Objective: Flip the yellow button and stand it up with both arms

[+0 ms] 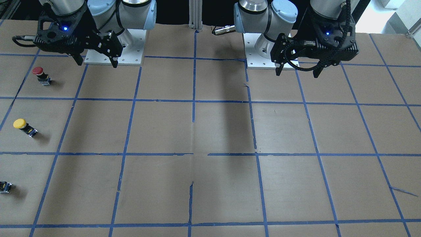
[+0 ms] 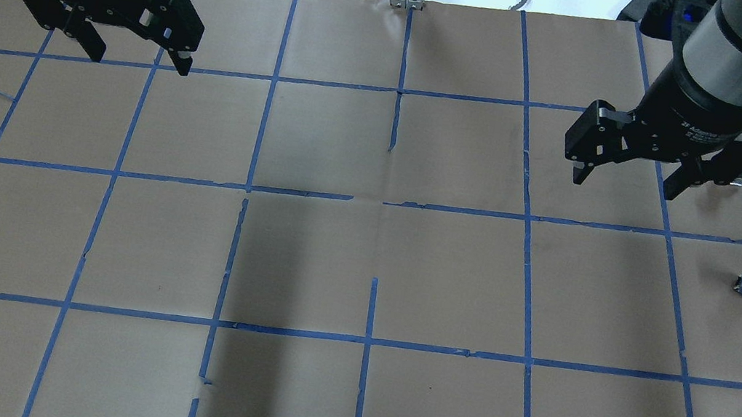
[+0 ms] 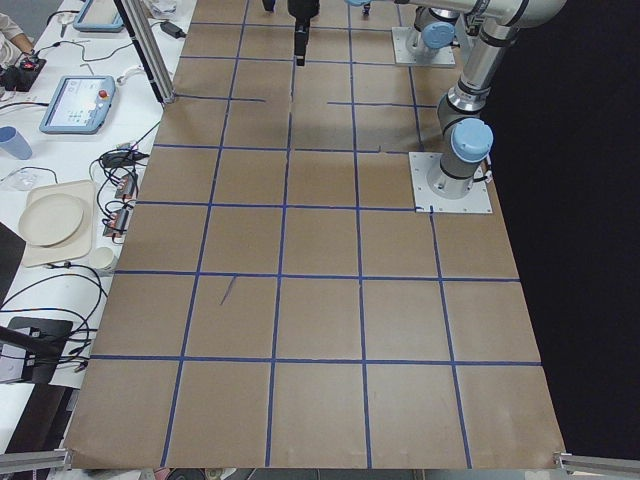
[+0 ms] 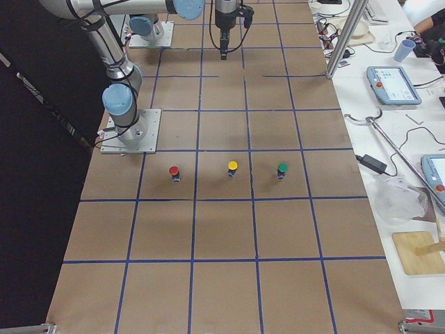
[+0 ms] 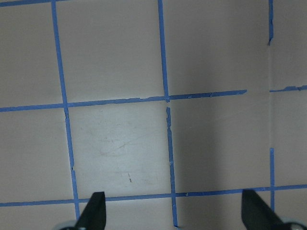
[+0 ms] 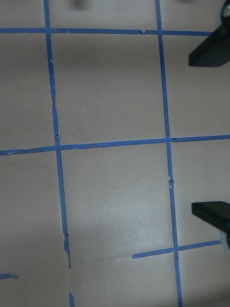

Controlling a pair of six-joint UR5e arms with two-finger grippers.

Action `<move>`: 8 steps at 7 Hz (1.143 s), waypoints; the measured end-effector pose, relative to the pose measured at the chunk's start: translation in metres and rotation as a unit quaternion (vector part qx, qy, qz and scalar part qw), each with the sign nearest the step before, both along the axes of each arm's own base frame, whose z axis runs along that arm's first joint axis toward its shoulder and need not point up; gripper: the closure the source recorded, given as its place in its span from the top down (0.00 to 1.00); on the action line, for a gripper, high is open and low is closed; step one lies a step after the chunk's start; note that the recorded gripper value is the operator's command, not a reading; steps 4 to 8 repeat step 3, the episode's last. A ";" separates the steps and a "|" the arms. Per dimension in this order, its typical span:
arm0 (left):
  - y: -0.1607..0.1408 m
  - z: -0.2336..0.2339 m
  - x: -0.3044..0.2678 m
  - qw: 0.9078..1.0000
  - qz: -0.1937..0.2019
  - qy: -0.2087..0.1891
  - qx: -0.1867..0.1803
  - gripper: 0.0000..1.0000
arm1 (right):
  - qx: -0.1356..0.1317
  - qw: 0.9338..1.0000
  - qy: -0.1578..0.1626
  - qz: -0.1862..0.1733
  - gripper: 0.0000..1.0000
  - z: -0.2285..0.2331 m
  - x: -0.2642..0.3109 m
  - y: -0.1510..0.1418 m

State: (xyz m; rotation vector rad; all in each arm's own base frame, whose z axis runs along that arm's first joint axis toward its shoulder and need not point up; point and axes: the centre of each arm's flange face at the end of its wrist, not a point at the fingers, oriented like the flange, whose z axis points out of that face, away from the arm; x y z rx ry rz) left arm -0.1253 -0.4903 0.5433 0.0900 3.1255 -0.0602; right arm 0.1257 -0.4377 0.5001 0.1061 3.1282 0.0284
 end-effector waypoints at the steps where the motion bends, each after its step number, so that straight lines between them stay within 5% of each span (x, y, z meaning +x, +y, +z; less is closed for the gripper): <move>1: 0.001 0.000 0.000 1.000 0.000 0.000 0.000 1.00 | 0.000 1.000 0.000 0.001 1.00 0.000 0.000 0.001; 8: 0.005 -0.003 -0.001 1.000 -0.001 0.001 0.005 1.00 | 0.000 1.000 0.001 0.000 1.00 0.000 0.000 0.001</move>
